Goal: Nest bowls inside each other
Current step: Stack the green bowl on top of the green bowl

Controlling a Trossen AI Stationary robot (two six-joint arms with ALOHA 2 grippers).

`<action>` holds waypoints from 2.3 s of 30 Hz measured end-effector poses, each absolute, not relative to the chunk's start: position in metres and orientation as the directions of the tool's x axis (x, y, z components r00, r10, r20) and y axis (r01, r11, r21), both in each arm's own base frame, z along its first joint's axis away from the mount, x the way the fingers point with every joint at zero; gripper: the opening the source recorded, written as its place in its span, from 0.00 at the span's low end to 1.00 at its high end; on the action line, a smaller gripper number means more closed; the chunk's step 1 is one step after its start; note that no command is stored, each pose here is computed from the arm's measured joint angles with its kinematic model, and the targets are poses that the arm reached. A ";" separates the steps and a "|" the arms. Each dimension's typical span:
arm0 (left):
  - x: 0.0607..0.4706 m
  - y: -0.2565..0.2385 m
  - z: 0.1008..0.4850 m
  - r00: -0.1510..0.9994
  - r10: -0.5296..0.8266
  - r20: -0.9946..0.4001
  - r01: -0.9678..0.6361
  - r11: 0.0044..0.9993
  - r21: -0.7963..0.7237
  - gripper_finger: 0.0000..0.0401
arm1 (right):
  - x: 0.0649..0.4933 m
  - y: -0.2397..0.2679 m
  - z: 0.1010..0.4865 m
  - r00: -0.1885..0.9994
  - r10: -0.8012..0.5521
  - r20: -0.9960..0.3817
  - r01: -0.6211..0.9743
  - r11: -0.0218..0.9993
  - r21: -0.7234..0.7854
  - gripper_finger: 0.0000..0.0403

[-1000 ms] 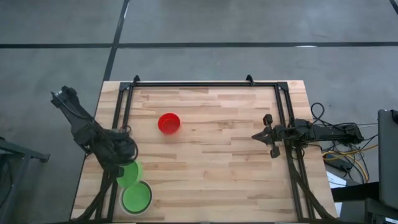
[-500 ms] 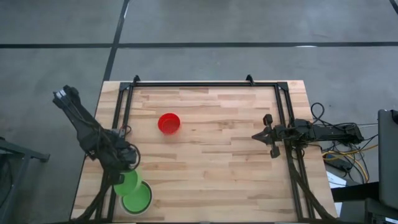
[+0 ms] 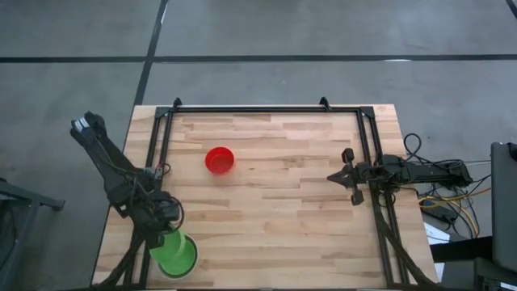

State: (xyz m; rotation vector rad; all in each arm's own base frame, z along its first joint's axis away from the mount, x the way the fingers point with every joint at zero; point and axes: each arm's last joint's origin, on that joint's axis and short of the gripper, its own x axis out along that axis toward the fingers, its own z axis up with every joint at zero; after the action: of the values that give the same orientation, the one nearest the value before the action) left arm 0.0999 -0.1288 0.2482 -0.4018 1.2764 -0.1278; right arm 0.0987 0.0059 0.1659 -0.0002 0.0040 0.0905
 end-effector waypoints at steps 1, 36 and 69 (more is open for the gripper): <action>0.101 -0.131 0.248 0.296 -0.316 -0.902 -0.126 0.923 -0.365 0.01 | 0.099 0.006 0.166 0.996 0.091 -0.004 -0.091 0.996 0.000 0.02; 0.119 -0.171 0.209 0.185 -0.241 -0.953 -0.256 0.924 -0.283 0.01 | 0.099 0.006 0.166 0.996 0.091 -0.004 -0.091 0.996 0.000 0.02; 0.120 -0.175 0.206 0.165 -0.260 -0.951 -0.275 0.914 -0.297 0.21 | 0.099 0.006 0.166 0.996 0.090 -0.004 -0.090 0.996 0.000 0.02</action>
State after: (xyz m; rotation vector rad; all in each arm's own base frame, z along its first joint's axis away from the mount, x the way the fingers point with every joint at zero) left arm 0.1202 -0.1749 0.2057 -0.4545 1.4200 0.0113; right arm 0.0987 0.0059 0.1659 -0.0005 0.0039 0.0906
